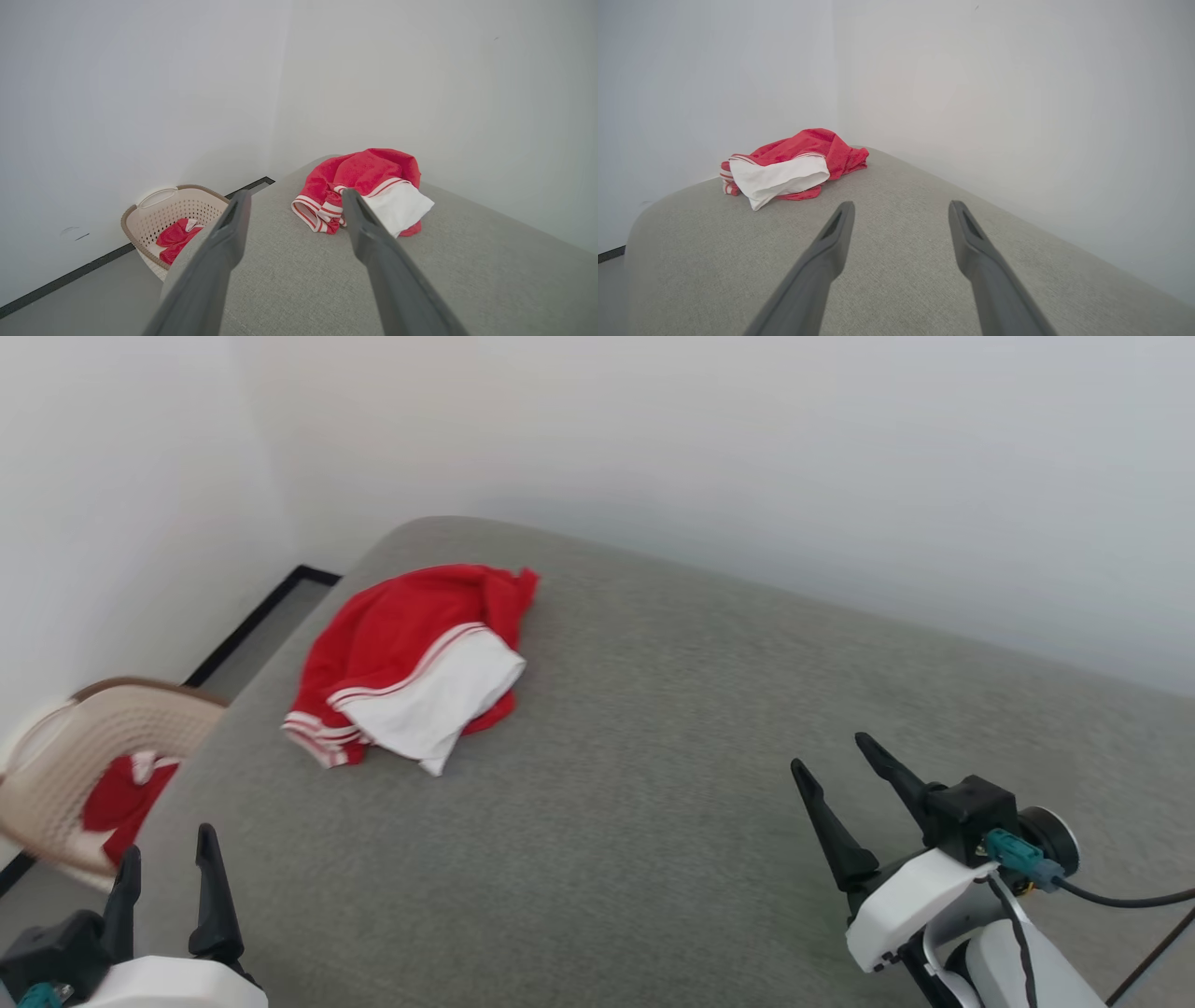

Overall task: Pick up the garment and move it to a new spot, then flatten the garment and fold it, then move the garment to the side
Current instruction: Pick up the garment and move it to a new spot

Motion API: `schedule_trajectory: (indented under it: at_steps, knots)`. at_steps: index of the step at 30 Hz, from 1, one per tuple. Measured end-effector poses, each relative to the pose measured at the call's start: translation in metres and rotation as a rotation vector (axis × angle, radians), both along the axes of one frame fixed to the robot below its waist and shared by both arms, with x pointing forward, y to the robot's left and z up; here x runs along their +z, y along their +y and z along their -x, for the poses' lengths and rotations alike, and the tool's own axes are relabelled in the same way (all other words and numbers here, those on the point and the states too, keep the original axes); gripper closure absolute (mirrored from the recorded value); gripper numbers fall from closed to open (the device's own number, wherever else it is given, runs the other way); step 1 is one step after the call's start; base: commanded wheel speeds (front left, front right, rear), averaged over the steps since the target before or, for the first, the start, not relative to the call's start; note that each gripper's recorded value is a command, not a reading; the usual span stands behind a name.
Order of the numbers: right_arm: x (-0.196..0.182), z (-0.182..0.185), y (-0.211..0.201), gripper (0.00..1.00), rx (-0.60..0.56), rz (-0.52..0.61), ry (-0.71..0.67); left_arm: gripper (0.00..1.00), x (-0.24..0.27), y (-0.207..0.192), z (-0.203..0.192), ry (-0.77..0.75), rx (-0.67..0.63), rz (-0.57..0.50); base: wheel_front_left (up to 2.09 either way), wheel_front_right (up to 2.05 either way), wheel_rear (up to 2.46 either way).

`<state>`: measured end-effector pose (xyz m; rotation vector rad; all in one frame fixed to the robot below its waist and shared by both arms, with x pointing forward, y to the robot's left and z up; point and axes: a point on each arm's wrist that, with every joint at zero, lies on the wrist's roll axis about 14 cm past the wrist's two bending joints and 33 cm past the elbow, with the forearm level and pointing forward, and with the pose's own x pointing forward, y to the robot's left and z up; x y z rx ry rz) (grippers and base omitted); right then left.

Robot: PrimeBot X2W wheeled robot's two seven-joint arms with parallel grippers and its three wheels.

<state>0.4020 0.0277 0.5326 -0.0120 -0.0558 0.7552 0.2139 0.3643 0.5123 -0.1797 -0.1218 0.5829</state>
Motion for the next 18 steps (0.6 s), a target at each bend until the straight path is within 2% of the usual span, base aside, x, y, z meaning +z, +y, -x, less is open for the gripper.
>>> schedule_trajectory:
  at_steps: [9,18]
  knots:
    - [-0.001,0.001,0.032,0.00,0.077,-0.004,0.003,0.00,-0.007,0.011,0.027,0.004,0.084,0.031,0.00,0.00,0.00]
    - [-0.007,-0.013,0.026,0.00,0.055,-0.011,0.019,0.00,-0.004,0.016,0.013,-0.004,0.080,0.052,0.00,0.00,0.00]
